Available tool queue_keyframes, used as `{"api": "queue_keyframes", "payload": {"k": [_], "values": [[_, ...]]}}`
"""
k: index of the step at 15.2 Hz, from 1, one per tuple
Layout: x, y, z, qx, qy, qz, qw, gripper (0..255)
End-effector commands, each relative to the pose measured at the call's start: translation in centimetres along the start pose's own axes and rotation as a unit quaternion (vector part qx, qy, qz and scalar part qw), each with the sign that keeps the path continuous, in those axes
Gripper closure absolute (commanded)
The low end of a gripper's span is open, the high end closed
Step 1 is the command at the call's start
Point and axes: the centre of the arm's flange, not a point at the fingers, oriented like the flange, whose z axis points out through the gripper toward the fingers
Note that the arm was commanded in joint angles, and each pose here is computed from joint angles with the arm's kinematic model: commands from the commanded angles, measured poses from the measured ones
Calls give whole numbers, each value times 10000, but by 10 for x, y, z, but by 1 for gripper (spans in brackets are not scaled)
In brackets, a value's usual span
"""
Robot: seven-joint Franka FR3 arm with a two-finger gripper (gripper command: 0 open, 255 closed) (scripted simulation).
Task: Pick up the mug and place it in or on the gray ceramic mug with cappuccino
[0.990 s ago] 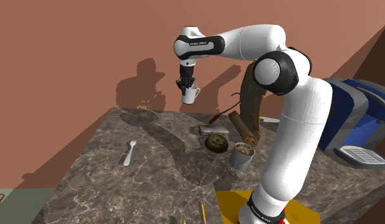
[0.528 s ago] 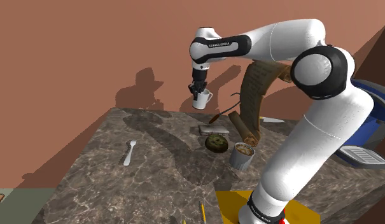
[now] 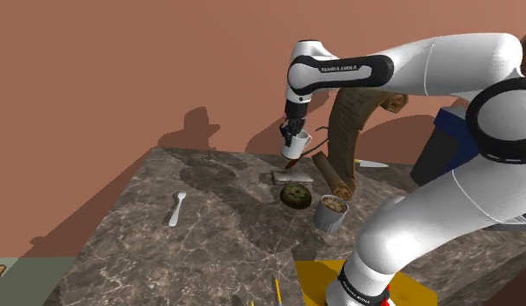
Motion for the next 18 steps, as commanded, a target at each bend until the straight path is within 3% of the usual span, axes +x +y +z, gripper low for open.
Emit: {"api": "queue_keyframes", "payload": {"k": [1,18], "values": [[-26,1,0,0,1,-1,10000,255],[-247,3,-9,0,1,-1,10000,255]]}}
